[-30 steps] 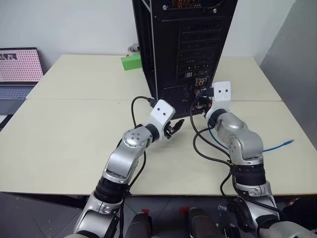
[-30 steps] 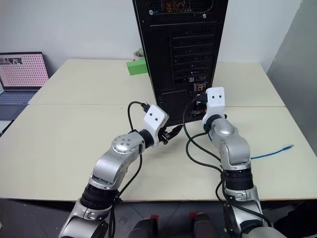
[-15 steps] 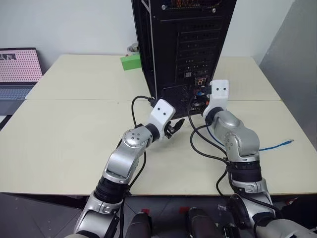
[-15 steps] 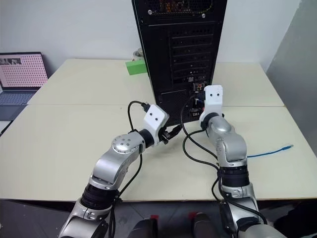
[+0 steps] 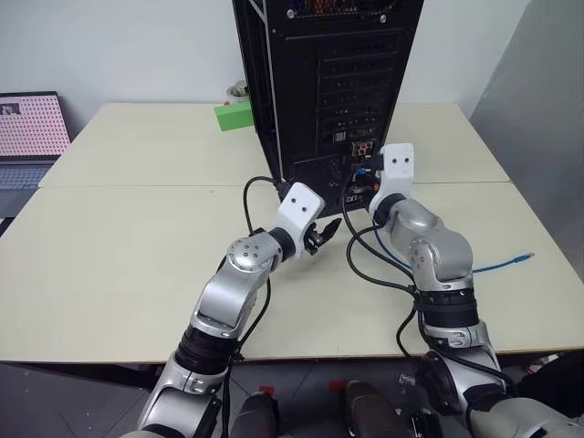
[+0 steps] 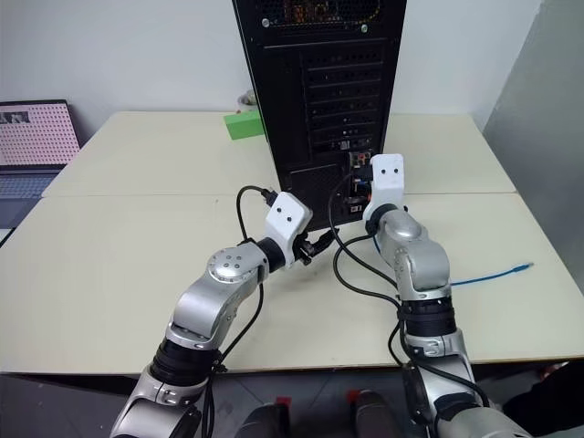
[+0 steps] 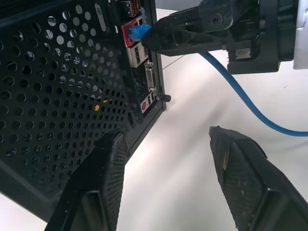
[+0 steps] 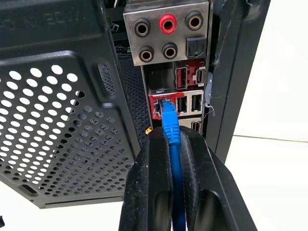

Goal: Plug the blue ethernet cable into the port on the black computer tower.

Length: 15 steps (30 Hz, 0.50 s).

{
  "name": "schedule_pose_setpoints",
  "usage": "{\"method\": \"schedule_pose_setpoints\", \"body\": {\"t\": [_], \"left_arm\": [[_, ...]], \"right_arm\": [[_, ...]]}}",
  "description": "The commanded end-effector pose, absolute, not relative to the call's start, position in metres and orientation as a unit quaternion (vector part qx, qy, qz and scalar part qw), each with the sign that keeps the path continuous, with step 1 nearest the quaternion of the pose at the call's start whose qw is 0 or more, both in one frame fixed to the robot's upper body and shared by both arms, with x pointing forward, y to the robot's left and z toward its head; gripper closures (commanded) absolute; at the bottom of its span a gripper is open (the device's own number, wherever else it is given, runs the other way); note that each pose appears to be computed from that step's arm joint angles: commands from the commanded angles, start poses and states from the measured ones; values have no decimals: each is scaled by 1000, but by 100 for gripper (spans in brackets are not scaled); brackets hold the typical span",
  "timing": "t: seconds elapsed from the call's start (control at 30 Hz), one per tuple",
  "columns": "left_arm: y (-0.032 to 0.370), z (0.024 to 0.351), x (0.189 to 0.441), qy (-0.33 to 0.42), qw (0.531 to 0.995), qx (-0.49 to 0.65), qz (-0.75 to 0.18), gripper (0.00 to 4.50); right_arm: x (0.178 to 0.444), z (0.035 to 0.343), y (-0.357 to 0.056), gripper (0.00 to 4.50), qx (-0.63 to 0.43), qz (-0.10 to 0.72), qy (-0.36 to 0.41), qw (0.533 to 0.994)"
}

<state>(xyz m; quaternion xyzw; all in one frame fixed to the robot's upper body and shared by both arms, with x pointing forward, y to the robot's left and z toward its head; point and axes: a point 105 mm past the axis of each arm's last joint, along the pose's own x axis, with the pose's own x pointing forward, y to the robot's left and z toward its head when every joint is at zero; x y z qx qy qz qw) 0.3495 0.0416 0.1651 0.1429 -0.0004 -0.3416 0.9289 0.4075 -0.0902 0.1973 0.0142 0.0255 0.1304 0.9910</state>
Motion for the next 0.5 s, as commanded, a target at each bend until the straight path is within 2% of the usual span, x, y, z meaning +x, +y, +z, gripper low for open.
{"method": "schedule_pose_setpoints", "body": {"t": [0.03, 0.23, 0.27, 0.33, 0.37, 0.5], "left_arm": [[45, 178, 351, -26, 932, 152, -328, 168], [53, 182, 354, -41, 935, 142, -324, 168], [54, 182, 354, -41, 935, 142, -323, 168], [60, 184, 353, -35, 933, 140, -330, 168], [63, 184, 353, -33, 932, 140, -332, 168], [80, 187, 351, -19, 926, 142, -348, 168]], "right_arm": [[405, 219, -98, 332, 4, 131, -21, 991], [390, 213, -105, 193, -19, 165, -26, 986], [388, 213, -105, 180, -21, 169, -27, 985], [373, 216, -110, 123, -39, 199, -44, 978], [367, 218, -111, 113, -46, 211, -50, 975], [343, 220, -125, 11, -73, 262, -61, 960]]}}
